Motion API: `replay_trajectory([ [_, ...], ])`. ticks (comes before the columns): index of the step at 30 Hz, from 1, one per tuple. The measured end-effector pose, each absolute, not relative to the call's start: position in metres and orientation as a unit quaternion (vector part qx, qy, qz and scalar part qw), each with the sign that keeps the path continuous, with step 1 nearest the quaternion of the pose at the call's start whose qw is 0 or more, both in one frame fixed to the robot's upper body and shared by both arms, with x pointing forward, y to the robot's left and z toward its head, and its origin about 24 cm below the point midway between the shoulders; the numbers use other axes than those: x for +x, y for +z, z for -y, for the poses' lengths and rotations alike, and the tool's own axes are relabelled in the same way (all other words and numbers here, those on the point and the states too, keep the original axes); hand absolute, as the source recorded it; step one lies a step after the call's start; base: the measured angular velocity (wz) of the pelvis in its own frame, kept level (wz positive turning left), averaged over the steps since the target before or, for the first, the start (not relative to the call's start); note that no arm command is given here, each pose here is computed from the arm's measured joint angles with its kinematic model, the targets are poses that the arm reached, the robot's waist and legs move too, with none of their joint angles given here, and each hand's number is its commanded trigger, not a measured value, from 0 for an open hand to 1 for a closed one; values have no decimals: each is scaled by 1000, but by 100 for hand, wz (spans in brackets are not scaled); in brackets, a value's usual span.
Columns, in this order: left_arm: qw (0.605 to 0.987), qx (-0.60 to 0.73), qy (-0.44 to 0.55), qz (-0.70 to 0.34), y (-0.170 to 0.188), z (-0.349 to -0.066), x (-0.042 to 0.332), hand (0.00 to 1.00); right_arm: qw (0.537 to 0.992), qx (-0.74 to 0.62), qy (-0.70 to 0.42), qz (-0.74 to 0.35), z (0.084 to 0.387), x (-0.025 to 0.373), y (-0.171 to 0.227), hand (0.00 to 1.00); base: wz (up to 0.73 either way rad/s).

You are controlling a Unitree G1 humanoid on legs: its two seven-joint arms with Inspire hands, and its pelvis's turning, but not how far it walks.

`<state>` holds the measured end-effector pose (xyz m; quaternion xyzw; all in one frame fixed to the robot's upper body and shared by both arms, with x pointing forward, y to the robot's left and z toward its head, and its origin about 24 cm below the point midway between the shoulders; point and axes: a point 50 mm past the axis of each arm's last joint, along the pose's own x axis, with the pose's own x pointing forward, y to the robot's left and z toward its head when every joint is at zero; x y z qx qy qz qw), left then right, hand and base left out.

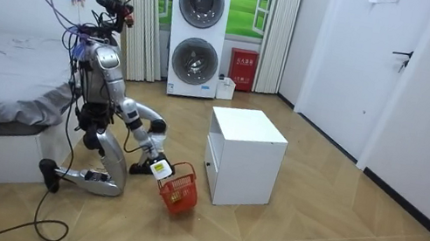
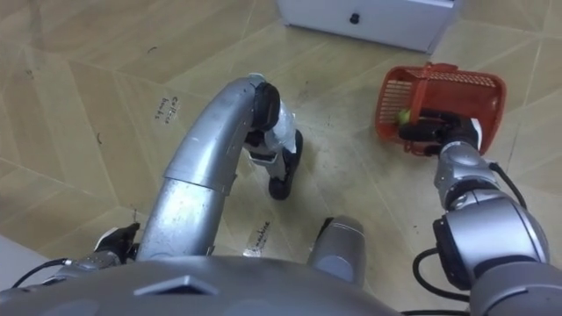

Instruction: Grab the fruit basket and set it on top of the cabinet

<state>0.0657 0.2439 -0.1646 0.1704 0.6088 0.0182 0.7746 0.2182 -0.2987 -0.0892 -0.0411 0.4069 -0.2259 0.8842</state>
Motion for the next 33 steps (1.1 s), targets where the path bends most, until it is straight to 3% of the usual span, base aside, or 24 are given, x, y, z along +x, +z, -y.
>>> replay_trajectory([
  [14,787,152,50,-596,-161,-249,75,0,902,191,-214,-324,260,246,-81,100,-1],
  [28,832,144,91,-528,-143,-264,130,0,936,234,-116,-237,227,276,-45,100,-2],
  [33,826,128,102,-539,-147,-262,112,0,941,250,-67,-219,214,282,-33,100,-42],
])
